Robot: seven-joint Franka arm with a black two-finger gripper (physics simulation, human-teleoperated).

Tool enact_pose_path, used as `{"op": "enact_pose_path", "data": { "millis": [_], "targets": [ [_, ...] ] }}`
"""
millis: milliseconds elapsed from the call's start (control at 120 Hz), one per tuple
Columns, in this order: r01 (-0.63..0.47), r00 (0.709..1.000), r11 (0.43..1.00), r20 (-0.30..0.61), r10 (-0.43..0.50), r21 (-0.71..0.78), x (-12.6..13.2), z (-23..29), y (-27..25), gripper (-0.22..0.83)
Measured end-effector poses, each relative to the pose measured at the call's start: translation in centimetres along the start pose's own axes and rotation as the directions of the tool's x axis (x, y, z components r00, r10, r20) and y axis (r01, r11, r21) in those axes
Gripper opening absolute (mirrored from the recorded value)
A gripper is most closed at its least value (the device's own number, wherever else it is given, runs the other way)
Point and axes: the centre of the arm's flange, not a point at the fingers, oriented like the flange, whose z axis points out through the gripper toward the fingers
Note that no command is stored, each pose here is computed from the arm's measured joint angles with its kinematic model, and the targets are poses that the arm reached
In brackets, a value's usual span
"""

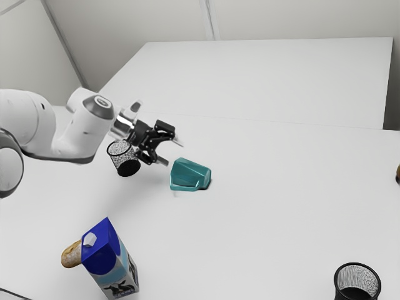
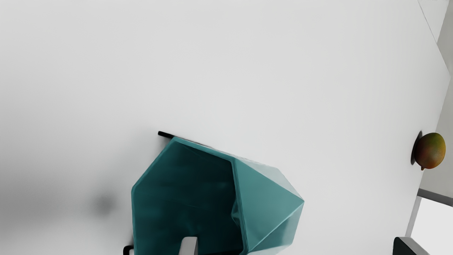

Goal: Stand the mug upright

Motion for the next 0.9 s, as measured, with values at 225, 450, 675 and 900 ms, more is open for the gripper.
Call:
{"op": "enact_pose_path", "data": {
  "millis": [225, 450, 675, 900],
  "targets": [
    [-0.003, 1.0, 0.997, -0.007, 0.002, -0.079, 0.4, 2.3, -1.9, 0.62],
    [-0.036, 0.999, 0.991, -0.006, 0.035, -0.13, 0.1, 3.6, -2.1, 0.62],
    [-0.057, 0.998, 0.984, -0.003, 0.058, -0.168, -0.7, 4.7, -2.5, 0.62],
    [-0.091, 0.996, 0.976, -0.012, 0.09, -0.2, -1.0, 5.4, -1.8, 0.23]
  ]
}}
